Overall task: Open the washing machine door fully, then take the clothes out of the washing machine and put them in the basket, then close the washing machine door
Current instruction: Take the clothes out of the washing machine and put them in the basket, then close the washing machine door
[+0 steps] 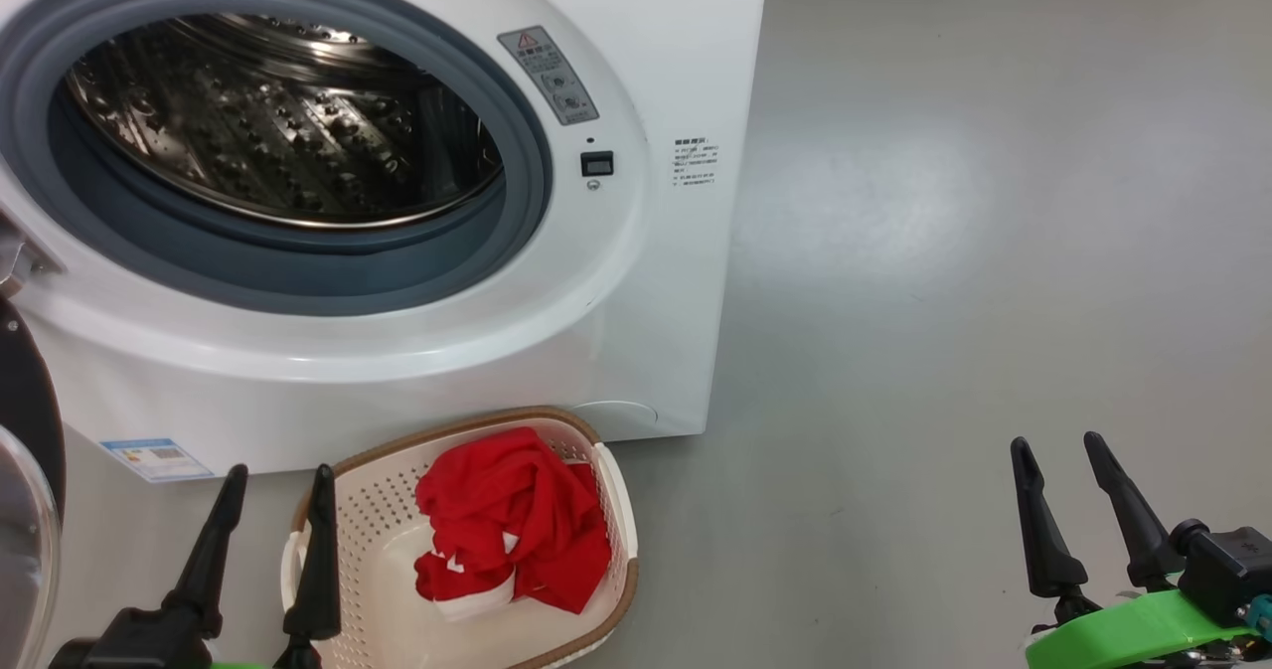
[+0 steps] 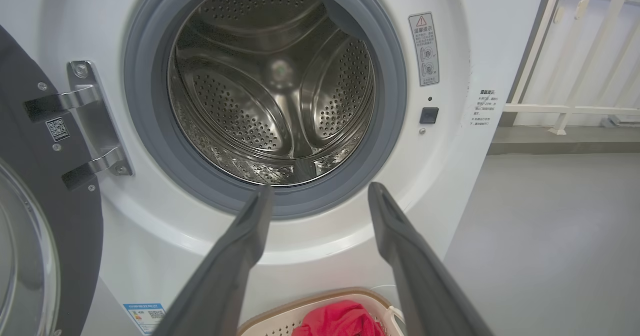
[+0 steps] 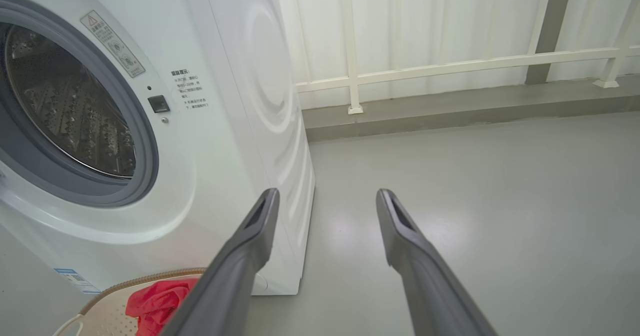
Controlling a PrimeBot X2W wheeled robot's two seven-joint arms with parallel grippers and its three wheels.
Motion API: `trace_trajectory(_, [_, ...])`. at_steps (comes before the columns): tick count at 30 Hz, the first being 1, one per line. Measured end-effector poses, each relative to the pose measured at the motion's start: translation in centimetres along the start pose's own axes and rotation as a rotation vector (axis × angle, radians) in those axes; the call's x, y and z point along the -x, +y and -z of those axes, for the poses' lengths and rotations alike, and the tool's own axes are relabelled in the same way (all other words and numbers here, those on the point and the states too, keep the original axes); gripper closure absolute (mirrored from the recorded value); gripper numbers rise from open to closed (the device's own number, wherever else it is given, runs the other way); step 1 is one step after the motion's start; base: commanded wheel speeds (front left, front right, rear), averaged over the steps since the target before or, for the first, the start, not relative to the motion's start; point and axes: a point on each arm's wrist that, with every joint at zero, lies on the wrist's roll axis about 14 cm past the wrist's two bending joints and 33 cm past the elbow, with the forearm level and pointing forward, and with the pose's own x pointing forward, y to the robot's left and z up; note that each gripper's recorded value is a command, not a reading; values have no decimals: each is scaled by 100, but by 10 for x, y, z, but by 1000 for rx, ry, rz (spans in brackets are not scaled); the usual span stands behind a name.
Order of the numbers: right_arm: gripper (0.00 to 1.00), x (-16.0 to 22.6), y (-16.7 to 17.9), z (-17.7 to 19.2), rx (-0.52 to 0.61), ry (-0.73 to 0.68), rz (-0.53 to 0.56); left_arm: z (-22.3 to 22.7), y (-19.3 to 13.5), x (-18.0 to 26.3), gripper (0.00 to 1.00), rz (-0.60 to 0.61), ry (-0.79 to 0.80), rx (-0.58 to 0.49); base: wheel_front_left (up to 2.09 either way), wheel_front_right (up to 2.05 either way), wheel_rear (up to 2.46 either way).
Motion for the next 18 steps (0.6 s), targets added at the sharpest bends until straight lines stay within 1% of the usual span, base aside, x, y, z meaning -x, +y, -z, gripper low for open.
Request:
trace_trajectory(11, [0,-4,2,5,-1,13,-5,4,4,-1,0,-13,10,1,-1,1,0])
trace_trajectory(15, [0,-4,2,4,-1,13,-4,4,4,-2,0,-11,10,-6,-48,48,0])
trace_trajectory(18, [0,-4,2,4,-3,10,-3,3,3,-2,0,-10,9,-6,-95,95,0])
